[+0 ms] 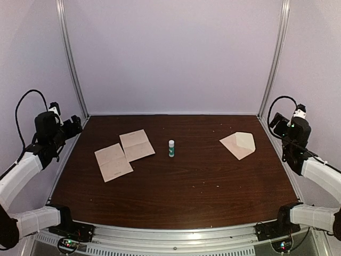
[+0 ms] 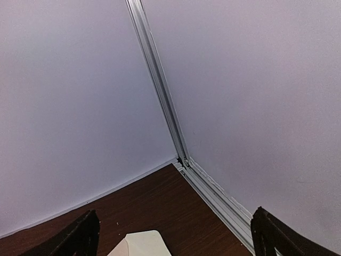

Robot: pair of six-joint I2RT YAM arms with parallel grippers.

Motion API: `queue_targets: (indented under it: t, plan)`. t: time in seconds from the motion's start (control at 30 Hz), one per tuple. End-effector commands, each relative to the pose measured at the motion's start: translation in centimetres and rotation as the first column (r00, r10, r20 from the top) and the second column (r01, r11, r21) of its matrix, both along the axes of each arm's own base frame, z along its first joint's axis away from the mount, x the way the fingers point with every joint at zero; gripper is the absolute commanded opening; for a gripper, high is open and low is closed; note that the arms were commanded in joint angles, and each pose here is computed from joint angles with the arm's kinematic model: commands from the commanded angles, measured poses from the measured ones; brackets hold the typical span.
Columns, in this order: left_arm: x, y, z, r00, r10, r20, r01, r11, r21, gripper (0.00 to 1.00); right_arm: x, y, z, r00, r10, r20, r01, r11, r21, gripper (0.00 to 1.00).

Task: Place the letter into the envelope and seal it
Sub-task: Move the letter to the center of the board.

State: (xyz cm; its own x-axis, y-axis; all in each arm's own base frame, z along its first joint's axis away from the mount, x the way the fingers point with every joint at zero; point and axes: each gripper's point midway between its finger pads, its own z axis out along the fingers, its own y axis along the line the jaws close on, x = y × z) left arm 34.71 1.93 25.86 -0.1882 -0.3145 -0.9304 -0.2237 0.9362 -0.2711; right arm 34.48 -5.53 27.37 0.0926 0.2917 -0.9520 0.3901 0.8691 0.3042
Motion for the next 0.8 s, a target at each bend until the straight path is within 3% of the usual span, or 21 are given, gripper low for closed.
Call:
queue_targets:
  t: [0.0,0.2,0.37,0.5,0.77]
  plan:
    - [-0.2,-0.6,0.9,0.999,-0.03,-0.019,0.03,0.999,-0.01,0.98,-0.3,-0.1,0.3,1.0,0.009,-0.025,-0.009,1.0,0.005,1.0]
    - [0.6,-3.4,2.9,0.978,-0.201,-0.056,0.201,0.98,-0.006,0.98,-0.4,0.8,1.1,0.998,0.067,0.002,-0.067,0.997,-0.028,1.0]
    - [2.6,-5.3,1.5,0.926,-0.325,-0.195,0.337,0.941,0.032,0.98,-0.5,1.9,2.6,0.984,0.138,0.109,-0.136,0.99,-0.024,1.0]
    - [4.8,-6.5,-2.6,0.861,-0.401,-0.315,0.432,0.901,0.036,0.98,-0.1,2.4,3.0,0.971,0.165,0.175,-0.162,0.986,-0.031,1.0]
    - [6.4,-11.0,-12.7,0.712,-0.515,-0.478,0.543,0.835,-0.091,0.91,0.9,4.0,1.5,0.957,0.253,0.142,-0.249,0.967,-0.044,1.0]
